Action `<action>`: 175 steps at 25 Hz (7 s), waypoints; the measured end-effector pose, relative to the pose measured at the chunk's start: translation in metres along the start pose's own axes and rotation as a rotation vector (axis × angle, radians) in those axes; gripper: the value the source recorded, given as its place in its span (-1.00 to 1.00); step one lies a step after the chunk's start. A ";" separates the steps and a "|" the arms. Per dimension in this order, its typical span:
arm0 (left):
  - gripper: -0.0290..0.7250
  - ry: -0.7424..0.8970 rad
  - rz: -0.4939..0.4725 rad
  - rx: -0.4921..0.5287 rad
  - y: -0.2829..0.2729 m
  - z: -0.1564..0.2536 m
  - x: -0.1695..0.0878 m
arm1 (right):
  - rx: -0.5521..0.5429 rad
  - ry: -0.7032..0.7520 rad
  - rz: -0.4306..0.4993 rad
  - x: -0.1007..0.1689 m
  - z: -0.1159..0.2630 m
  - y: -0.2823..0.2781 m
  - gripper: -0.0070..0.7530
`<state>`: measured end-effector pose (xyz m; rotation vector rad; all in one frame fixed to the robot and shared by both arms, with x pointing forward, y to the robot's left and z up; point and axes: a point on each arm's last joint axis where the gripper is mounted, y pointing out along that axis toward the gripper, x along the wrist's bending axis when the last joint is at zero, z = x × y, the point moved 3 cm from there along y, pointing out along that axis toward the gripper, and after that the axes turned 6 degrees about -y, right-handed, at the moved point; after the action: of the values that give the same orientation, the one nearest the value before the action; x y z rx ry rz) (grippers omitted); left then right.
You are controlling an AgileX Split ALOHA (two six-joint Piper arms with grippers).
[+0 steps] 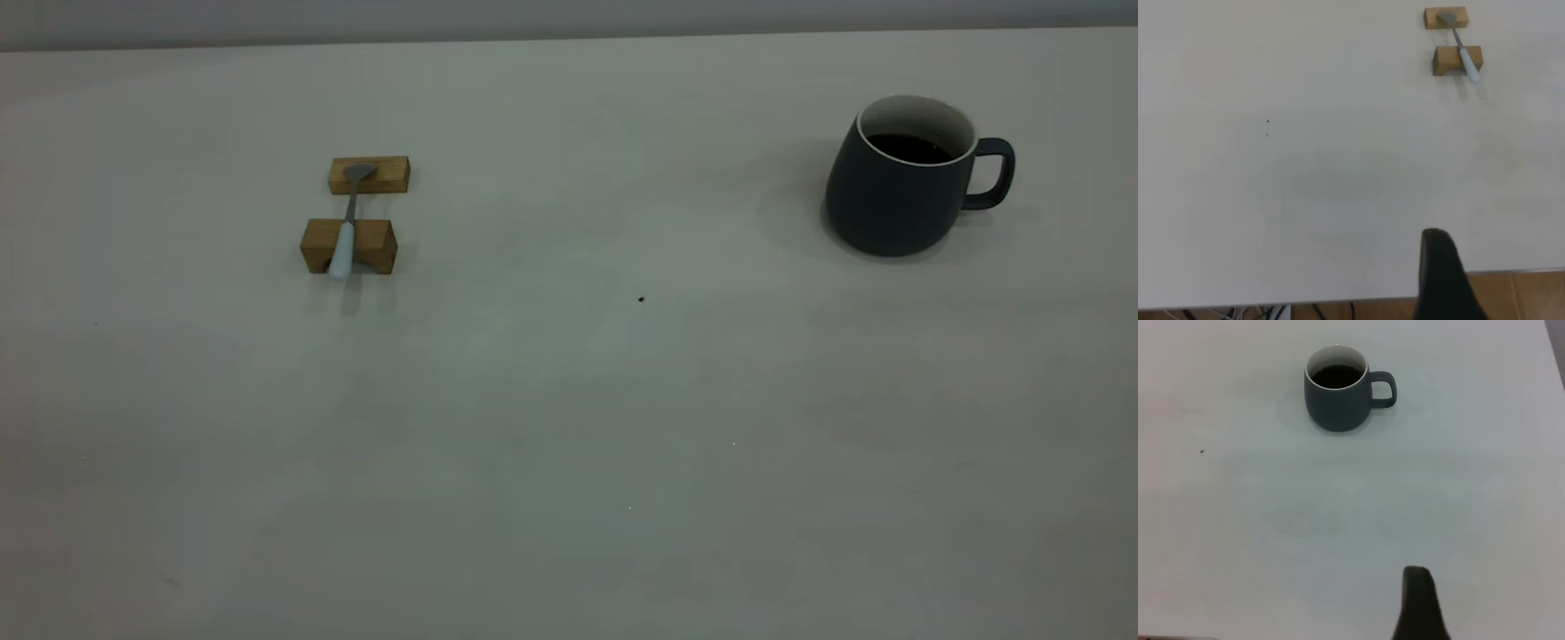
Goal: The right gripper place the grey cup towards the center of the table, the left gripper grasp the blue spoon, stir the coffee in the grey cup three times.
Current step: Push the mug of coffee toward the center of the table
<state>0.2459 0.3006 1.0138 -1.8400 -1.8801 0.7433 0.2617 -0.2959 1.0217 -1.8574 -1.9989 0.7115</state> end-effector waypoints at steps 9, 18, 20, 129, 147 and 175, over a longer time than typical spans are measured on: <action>0.42 0.000 0.000 0.000 0.000 0.000 0.000 | 0.000 0.000 0.000 0.000 0.000 0.000 0.56; 0.42 0.000 0.000 0.000 0.000 0.000 0.000 | 0.000 0.000 0.000 0.000 0.000 0.000 0.56; 0.42 0.000 0.000 0.000 0.000 0.000 0.000 | 0.000 0.000 0.000 0.000 0.000 0.000 0.56; 0.42 0.000 0.000 0.000 0.000 0.000 0.000 | 0.524 -1.004 -0.480 0.052 -0.029 0.463 -0.54; 0.42 0.000 0.000 0.000 0.000 0.000 0.000 | 0.428 -0.960 -0.554 0.180 -0.036 0.442 -0.54; 0.42 0.000 0.000 0.000 0.000 0.000 0.000 | 0.506 -0.856 -0.580 0.164 -0.107 0.373 0.93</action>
<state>0.2459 0.3006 1.0138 -1.8400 -1.8799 0.7430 0.6134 -0.1074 0.8858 -0.6431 -2.3118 1.7859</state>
